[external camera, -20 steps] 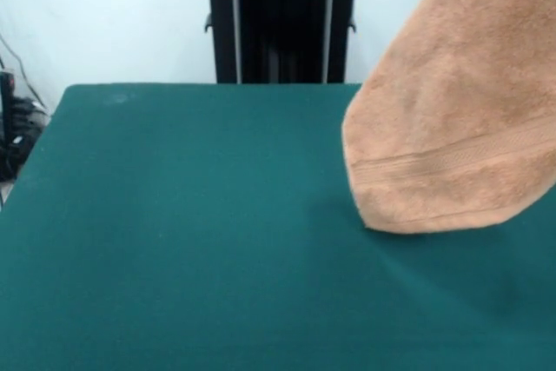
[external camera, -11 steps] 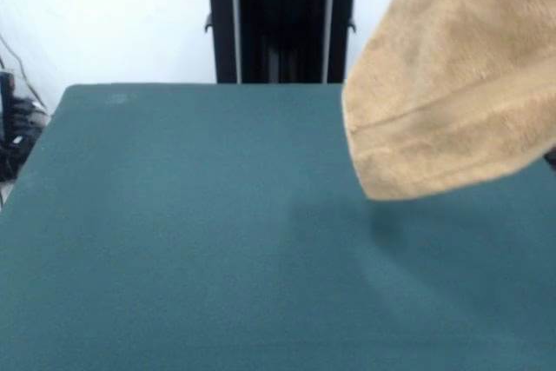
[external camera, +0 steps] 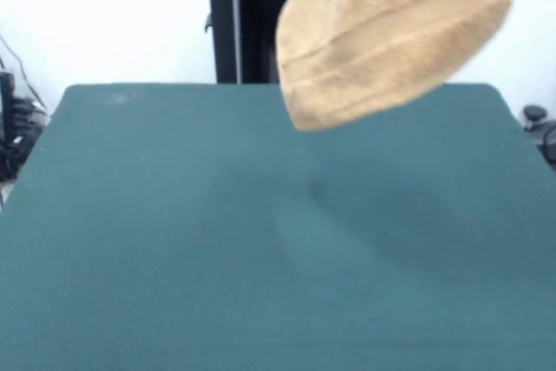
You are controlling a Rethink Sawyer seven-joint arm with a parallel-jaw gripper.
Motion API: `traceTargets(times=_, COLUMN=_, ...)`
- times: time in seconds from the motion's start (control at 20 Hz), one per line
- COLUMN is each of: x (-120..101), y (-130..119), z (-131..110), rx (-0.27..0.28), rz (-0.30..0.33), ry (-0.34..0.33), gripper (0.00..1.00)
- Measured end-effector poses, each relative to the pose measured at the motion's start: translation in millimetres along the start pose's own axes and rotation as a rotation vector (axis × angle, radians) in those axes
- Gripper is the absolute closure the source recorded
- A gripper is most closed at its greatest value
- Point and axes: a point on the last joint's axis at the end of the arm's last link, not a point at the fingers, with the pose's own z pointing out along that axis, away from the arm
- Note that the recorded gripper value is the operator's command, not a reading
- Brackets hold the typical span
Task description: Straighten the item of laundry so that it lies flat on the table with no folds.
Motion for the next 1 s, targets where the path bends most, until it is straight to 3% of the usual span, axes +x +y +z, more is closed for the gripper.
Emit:
traceTargets(times=0.6, x=-24, y=-75, z=-24, rx=0.011, rz=0.092, ry=-0.039, gripper=1.00)
traceTargets(times=1.0, x=-12, y=-109, z=-26, rx=0.022, rz=0.121, ry=-0.028, gripper=1.00)
